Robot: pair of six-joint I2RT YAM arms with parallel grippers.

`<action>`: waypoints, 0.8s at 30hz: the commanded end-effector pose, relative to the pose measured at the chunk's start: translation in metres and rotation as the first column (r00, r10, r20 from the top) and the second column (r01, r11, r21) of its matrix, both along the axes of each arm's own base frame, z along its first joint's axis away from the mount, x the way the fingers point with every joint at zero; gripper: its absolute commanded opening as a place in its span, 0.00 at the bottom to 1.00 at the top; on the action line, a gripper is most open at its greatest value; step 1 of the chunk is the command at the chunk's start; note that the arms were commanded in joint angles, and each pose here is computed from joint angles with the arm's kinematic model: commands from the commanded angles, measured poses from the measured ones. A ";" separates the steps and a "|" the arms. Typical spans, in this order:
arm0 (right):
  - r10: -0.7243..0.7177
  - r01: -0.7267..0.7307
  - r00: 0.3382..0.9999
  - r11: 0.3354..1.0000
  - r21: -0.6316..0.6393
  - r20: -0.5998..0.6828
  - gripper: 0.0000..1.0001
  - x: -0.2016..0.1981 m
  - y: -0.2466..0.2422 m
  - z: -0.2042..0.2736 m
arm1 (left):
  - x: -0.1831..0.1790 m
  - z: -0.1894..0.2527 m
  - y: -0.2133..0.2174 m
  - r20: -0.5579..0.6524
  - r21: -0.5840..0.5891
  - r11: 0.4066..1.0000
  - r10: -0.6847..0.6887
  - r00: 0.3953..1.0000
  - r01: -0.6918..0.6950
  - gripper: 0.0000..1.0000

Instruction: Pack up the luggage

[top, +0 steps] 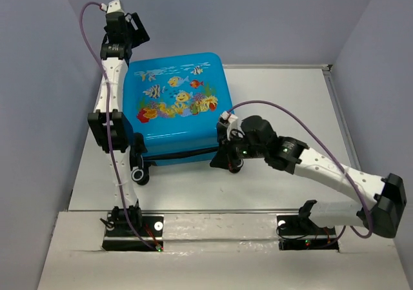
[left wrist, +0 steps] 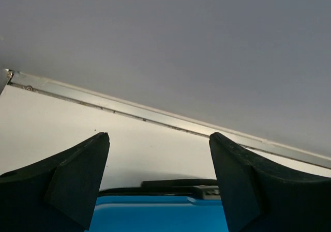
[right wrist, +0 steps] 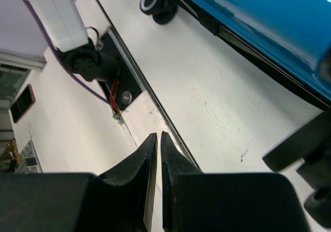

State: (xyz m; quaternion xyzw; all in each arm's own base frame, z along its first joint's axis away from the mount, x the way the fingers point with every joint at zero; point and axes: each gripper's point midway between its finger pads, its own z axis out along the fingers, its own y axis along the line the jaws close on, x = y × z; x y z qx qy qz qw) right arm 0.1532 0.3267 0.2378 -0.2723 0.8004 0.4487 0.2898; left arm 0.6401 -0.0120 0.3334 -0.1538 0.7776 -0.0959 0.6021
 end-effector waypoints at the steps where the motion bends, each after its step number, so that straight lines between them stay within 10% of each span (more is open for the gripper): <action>1: 0.035 -0.031 0.998 0.997 -0.071 0.047 0.12 0.006 0.031 -0.013 | 0.018 0.045 0.027 0.185 -0.002 0.998 -0.058 0.981 0.059 0.90; 13: -0.196 0.271 0.955 0.885 -0.378 0.224 0.07 0.085 0.016 -0.075 | 0.058 -0.080 -0.018 0.127 -0.032 0.898 -0.431 0.893 0.438 0.86; 24: -0.441 0.505 0.859 0.812 -0.293 0.259 0.07 0.162 -0.048 -0.061 | -0.007 -0.150 -0.087 -0.067 -0.132 0.817 -0.572 0.818 0.561 0.85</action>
